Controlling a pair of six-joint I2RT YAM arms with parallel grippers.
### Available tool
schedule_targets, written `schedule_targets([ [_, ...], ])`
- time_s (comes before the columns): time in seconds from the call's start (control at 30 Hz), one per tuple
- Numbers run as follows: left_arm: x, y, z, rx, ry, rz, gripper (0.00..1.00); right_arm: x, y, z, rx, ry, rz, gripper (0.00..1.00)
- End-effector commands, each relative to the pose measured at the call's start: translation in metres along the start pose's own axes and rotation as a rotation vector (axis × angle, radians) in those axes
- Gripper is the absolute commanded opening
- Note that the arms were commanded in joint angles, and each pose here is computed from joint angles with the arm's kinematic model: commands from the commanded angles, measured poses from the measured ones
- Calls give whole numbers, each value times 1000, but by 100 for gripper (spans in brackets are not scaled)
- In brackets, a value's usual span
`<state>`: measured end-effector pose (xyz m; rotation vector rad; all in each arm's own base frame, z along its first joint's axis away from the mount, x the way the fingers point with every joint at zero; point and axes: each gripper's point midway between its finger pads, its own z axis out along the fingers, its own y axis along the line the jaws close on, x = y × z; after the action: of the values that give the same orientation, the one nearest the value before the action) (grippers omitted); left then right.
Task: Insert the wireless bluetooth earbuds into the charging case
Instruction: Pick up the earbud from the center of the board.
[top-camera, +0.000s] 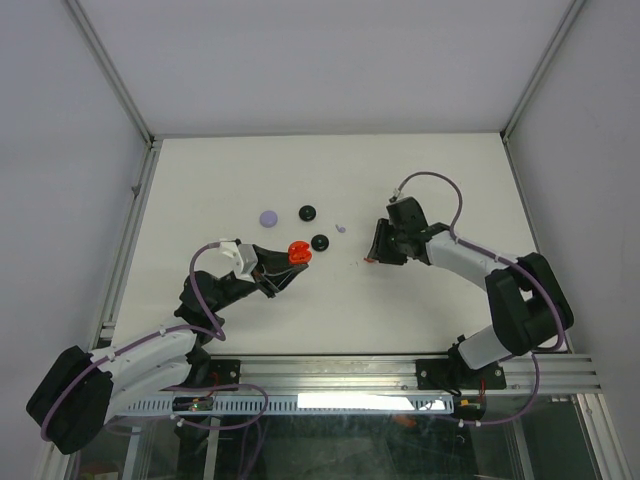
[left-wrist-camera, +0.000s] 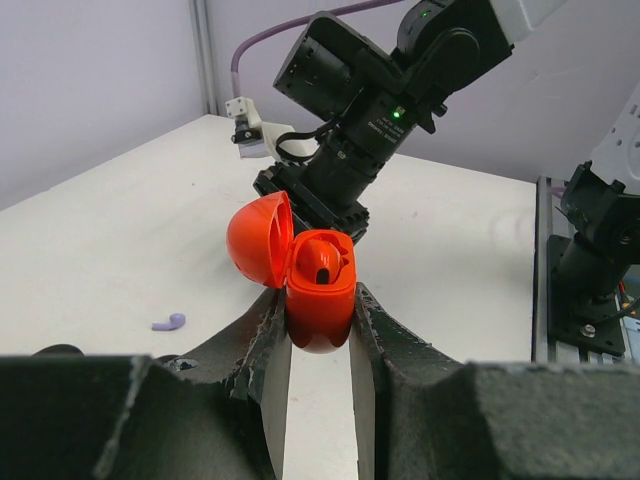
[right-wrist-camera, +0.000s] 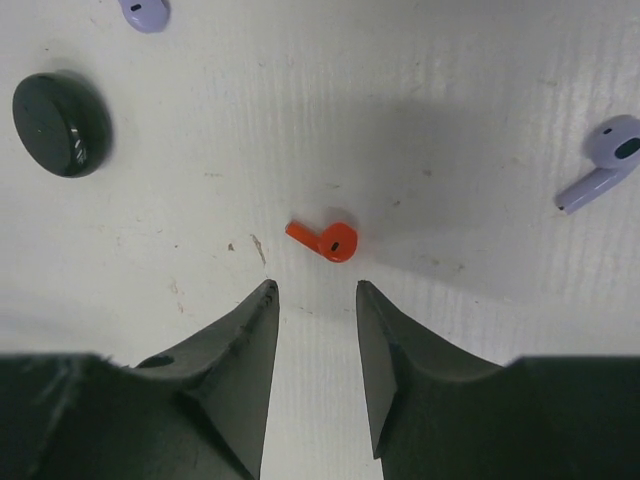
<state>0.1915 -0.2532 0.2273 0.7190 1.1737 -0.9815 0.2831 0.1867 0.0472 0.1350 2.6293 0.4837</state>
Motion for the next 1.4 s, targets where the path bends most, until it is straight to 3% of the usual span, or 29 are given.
schedule_targets([
  [0.0,-17,-1,4,9,-52,26,0,-7,14,8,-57,-27,34,40],
  [0.67,-20,-1,4,6,-50,30,0,-30,26,40,-48,8,-88,35],
  [1.37,-17,-1,4,5,-41,26,0,-2,16,36,133,160,-328,32],
])
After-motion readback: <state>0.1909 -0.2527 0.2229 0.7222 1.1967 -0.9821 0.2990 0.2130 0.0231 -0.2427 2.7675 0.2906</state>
